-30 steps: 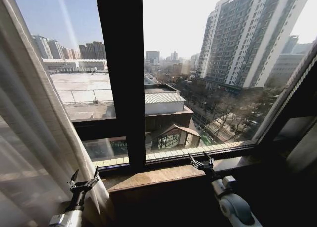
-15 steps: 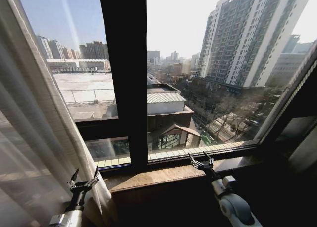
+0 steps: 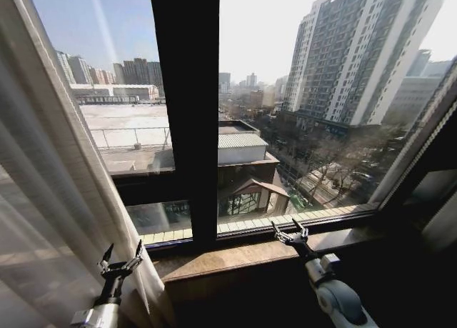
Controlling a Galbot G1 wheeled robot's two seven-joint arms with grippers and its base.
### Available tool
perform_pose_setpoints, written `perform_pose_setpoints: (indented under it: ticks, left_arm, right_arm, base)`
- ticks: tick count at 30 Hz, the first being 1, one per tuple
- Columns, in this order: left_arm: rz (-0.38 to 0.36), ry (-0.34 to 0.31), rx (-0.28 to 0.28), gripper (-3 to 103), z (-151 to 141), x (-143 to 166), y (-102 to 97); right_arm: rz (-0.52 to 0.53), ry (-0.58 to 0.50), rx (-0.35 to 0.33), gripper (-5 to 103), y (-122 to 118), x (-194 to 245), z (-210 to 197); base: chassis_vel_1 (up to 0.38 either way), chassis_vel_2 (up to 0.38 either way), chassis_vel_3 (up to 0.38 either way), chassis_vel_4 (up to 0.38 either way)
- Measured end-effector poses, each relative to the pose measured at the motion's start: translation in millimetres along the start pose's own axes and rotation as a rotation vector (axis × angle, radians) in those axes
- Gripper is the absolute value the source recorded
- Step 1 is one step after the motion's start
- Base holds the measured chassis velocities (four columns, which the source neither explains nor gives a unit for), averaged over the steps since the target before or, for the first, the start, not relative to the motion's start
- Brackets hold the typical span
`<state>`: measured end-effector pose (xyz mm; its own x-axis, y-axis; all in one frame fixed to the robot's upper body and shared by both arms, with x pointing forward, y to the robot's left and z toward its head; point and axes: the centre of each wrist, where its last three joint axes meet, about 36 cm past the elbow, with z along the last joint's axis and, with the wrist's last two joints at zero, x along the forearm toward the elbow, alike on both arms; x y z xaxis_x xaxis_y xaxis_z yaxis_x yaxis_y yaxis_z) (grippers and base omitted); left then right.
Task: Open the curtains by pulling them apart, changing their state from closed to fully open.
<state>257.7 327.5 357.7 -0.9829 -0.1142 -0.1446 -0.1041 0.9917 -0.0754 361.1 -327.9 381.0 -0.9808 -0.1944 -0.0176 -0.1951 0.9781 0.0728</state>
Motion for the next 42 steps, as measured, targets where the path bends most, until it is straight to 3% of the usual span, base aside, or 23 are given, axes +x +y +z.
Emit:
perform_pose_setpoints:
  ticks: [42]
  left_arm:
    - [0.000, 0.000, 0.000, 100, 0.1, 0.0, -0.1]
  right_arm:
    - [0.000, 0.000, 0.000, 100, 0.0, 0.0, 0.0]
  base:
    - [0.000, 0.000, 0.000, 0.000]
